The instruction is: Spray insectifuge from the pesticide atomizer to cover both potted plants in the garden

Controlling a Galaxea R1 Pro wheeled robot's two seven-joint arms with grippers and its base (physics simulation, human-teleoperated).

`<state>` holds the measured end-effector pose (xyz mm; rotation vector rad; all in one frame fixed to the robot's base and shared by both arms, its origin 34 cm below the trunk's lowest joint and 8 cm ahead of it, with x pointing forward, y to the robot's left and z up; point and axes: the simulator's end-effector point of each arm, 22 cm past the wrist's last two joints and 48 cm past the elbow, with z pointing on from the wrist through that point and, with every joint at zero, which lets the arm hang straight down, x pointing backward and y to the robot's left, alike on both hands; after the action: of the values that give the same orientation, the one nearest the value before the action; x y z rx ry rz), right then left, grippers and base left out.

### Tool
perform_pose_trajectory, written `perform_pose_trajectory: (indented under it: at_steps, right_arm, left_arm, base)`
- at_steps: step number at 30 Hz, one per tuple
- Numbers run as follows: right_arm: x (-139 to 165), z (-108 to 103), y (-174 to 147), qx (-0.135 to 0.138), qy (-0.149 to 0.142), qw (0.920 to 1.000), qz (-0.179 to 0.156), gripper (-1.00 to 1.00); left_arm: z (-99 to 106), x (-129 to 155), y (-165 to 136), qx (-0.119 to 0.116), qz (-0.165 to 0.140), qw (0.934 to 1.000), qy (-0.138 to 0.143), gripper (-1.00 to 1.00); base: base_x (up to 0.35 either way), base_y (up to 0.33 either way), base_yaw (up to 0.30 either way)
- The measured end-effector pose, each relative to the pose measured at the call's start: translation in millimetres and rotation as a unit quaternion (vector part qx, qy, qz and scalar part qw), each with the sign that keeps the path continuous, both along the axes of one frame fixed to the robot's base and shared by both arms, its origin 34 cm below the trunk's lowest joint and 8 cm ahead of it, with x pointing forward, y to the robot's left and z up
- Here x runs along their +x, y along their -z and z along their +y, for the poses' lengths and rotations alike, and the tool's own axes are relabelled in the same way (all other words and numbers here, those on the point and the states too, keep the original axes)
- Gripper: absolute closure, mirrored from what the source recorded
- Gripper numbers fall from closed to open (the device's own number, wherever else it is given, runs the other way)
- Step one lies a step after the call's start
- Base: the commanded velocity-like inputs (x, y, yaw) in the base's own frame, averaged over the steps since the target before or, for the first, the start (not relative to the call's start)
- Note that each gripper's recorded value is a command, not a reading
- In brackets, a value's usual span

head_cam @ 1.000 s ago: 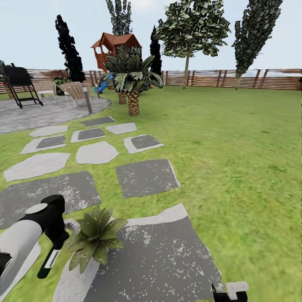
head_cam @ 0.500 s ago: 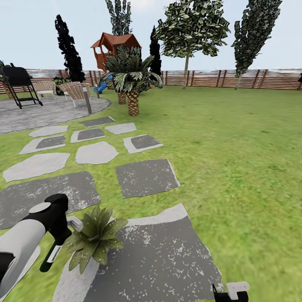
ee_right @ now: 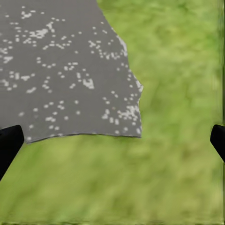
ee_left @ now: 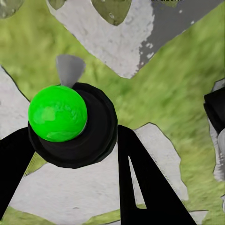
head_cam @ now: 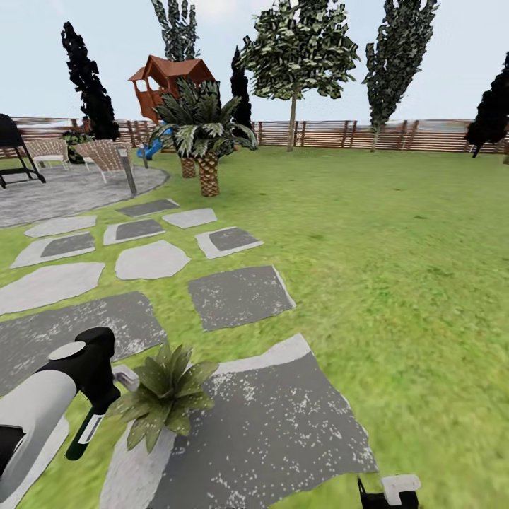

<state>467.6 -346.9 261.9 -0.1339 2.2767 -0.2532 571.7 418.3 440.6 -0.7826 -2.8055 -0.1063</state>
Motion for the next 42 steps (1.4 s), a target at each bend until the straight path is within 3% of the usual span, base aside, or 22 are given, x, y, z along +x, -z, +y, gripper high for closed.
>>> perform_pose_trajectory:
  at_steps: [8, 15, 21, 29, 42]
  right_arm:
    - [1, 0, -2, 0.0, 0.0, 1.0, -0.002, -1.0]
    - [2, 1, -2, 0.001, -0.001, 1.0, -0.003, -1.0]
    - [2, 1, -2, 0.001, 0.0, 1.0, -0.003, -1.0]
    - [2, 1, -2, 0.001, -0.001, 1.0, -0.002, -1.0]
    - [2, 2, -2, 0.001, -0.001, 1.0, -0.002, -1.0]
  left_arm:
    - [0, 4, -4, 0.002, -0.008, 1.0, 0.003, 1.0]
    - [20, 12, -7, 0.045, -0.027, 0.9986, 0.002, 1.0]
    - [36, 11, -7, 0.068, -0.031, 0.9972, 0.0, 1.0]
    - [35, 0, 3, 0.068, -0.023, 0.9974, 0.001, 1.0]
    - [30, 4, 3, 0.064, -0.028, 0.9975, 0.003, 1.0]
  base:
    - [-0.01, 0.012, -0.234]
    - [0.0, 0.0, -0.028]
    - [0.0, 0.0, 0.0]
    - [-0.153, 0.03, 0.0]
    - [0.022, 0.28, 0.0]
